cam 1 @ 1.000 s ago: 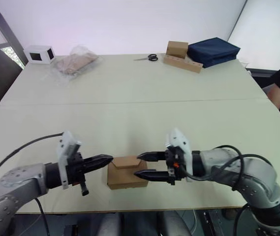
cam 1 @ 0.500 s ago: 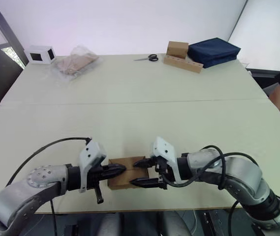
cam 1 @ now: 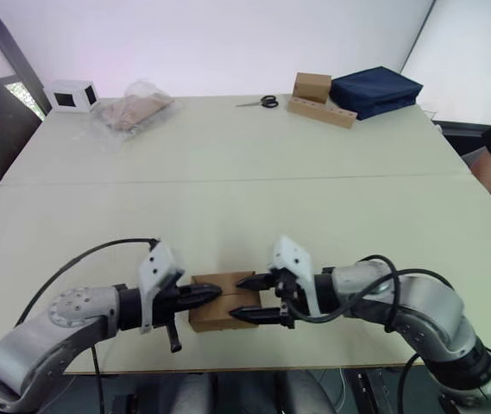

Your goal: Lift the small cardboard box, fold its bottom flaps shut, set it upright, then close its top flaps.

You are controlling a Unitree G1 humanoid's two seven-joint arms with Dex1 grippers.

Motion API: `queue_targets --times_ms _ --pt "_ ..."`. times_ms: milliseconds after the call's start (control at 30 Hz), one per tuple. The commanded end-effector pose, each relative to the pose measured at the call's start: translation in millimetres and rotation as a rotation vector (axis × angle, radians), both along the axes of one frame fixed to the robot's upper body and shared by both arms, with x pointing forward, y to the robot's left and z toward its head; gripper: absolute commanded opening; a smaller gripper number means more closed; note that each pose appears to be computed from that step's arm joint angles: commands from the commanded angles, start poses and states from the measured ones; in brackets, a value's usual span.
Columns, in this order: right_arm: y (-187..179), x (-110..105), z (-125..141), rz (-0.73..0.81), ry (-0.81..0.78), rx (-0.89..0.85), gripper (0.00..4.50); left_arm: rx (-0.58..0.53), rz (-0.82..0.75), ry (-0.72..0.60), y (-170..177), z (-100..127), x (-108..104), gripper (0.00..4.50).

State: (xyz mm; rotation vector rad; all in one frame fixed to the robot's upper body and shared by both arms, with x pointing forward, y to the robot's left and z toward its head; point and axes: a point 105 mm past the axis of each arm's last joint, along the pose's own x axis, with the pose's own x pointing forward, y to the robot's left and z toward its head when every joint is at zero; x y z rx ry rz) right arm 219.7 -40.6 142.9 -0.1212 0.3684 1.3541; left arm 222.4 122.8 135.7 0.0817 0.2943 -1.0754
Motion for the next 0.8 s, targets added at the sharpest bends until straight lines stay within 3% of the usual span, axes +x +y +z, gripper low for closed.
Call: queue_targets --times_ms 33,233,433,567,800 --pt "-15 -4 29 -0.013 -0.059 0.128 2.64 -0.081 0.099 -0.033 23 26 9 0.0" --pt "-40 -7 30 -0.079 -0.024 0.146 2.64 -0.001 0.192 -0.016 54 30 7 0.0" --pt "-71 -21 9 -0.145 0.064 0.035 2.64 0.103 0.236 0.127 88 -4 -28 0.0" --pt "-84 -25 -2 -0.169 0.103 -0.027 2.64 0.11 0.232 0.193 94 -20 -44 0.0" --pt "-94 -24 -12 -0.192 0.128 -0.055 2.64 0.058 0.258 0.209 94 -27 -45 0.0"
